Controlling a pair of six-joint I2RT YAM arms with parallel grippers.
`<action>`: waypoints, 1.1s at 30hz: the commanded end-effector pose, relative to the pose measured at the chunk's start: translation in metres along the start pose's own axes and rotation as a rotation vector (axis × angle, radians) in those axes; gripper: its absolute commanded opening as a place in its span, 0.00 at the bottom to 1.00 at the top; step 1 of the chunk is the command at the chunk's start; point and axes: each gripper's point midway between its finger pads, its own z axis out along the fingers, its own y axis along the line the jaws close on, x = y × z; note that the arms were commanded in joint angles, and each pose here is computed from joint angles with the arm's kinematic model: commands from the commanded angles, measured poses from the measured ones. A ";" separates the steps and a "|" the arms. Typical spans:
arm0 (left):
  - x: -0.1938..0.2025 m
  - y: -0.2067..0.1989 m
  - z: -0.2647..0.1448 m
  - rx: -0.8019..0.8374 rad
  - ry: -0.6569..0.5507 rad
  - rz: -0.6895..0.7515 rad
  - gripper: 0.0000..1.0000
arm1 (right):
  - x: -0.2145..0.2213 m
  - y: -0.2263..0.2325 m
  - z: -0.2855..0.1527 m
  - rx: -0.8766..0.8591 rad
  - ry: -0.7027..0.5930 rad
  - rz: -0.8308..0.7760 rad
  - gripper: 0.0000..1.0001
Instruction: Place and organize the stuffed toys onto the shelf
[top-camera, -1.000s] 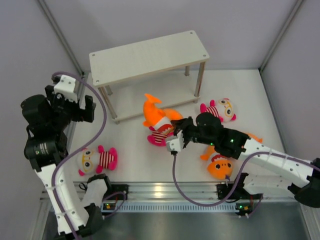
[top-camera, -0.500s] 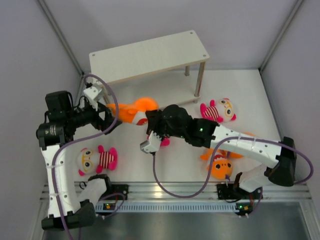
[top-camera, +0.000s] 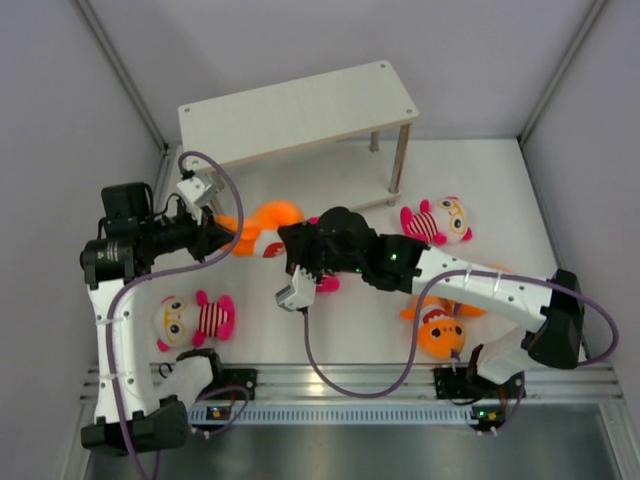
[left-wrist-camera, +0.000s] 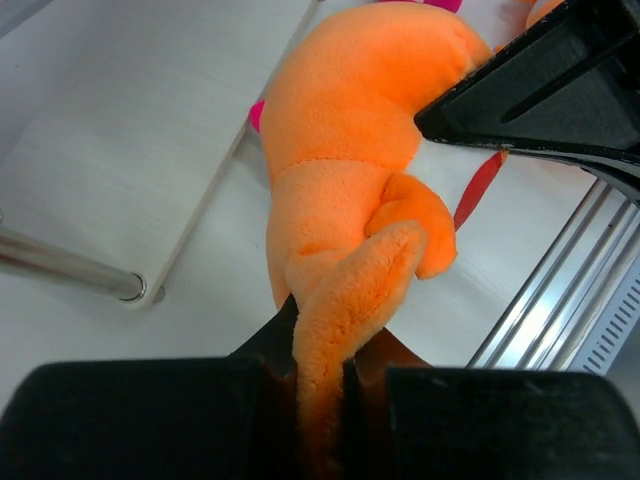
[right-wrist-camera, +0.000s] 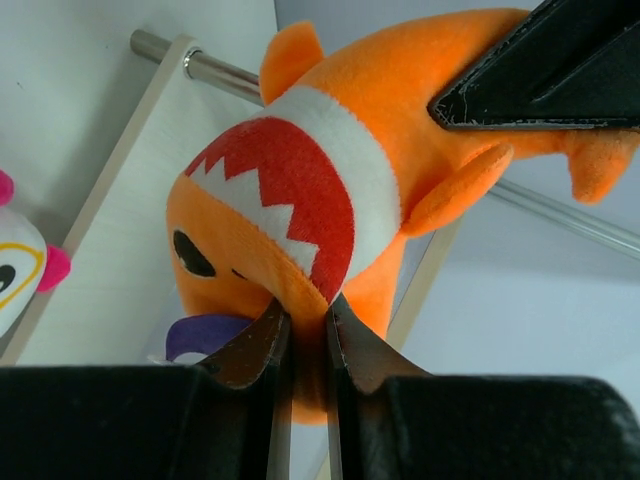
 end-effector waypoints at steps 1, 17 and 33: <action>0.003 0.004 0.002 -0.007 0.013 -0.008 0.00 | -0.007 -0.055 -0.009 0.207 -0.036 0.006 0.00; -0.032 0.010 -0.014 -0.140 -0.073 -0.066 0.00 | 0.012 -0.084 -0.082 0.780 -0.269 1.124 0.87; -0.046 0.020 -0.009 -0.158 -0.141 -0.113 0.00 | 0.017 -0.009 -0.049 0.693 -0.720 2.596 0.95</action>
